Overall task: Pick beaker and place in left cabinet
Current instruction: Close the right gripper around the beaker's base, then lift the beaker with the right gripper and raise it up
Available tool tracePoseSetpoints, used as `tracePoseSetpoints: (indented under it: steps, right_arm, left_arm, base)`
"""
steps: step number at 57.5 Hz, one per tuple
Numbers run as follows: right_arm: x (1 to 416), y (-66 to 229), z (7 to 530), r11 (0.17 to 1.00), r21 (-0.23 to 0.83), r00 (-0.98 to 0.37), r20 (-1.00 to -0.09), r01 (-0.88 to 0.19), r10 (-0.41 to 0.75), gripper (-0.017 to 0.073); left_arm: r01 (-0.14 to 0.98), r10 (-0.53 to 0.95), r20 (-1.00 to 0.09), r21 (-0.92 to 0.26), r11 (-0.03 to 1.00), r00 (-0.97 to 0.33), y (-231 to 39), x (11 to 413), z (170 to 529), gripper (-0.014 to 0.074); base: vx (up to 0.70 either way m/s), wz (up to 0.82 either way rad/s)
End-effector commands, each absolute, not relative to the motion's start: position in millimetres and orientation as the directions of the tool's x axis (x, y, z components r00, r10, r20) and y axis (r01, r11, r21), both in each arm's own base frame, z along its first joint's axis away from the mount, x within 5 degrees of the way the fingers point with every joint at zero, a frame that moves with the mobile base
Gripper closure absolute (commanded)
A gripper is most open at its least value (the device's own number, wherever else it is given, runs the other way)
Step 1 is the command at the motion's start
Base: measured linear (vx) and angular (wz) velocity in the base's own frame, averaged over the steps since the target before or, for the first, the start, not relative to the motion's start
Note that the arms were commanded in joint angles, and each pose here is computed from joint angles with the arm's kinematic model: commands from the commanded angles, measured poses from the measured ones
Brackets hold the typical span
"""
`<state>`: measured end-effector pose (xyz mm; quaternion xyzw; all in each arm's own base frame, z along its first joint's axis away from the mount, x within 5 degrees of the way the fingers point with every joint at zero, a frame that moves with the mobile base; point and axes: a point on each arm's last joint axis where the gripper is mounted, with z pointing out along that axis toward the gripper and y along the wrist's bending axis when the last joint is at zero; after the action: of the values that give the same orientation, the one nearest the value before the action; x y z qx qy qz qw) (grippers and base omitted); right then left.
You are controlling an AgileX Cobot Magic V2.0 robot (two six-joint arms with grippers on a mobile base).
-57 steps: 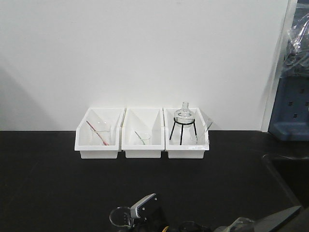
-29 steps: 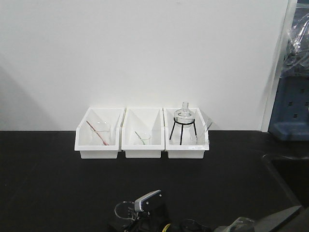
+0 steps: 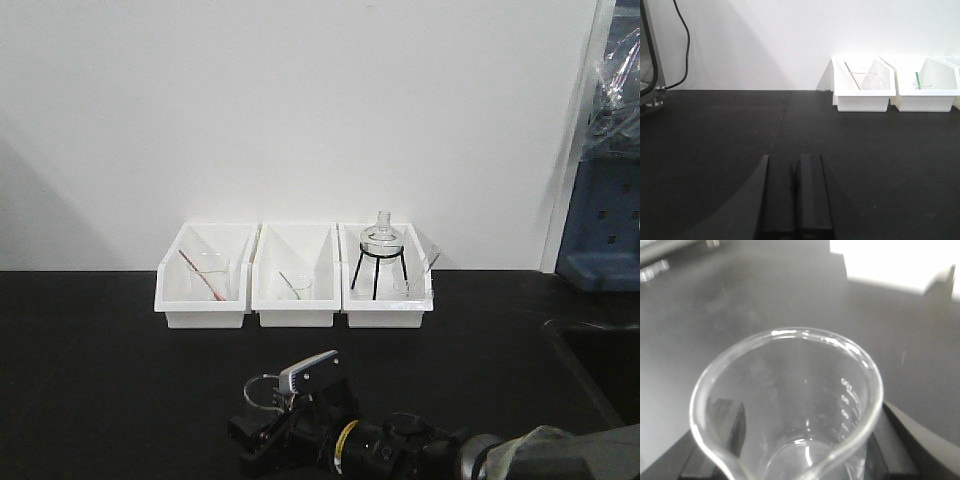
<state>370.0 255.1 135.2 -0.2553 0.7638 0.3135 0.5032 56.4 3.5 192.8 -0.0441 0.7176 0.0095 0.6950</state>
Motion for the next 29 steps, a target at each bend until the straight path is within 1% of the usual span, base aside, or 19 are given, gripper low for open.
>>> tracePoseSetpoints:
  steps: [1, 16, 29]
  right_arm:
    - [370, 255, 200, 0.647, 0.184, -0.219, -0.975, -0.740, 0.028, 0.0382]
    - [358, 241, 259, 0.694, 0.130, -0.160, -0.987, -0.708, 0.021, 0.0382]
    - [340, 222, 307, 0.753, 0.043, -0.128, -0.990, -0.657, -0.056, 0.0382]
  left_arm:
    - [-0.085, -0.048, -0.995, -0.055, 0.995, 0.085, 5, 54, 207, 0.0600]
    - [-0.085, -0.048, -0.995, -0.055, 0.995, 0.085, 5, 54, 207, 0.0600]
    - [-0.085, -0.048, -0.995, -0.055, 0.995, 0.085, 5, 54, 207, 0.0600]
  base:
    - [0.00, 0.00]
    - [0.00, 0.00]
    - [0.00, 0.00]
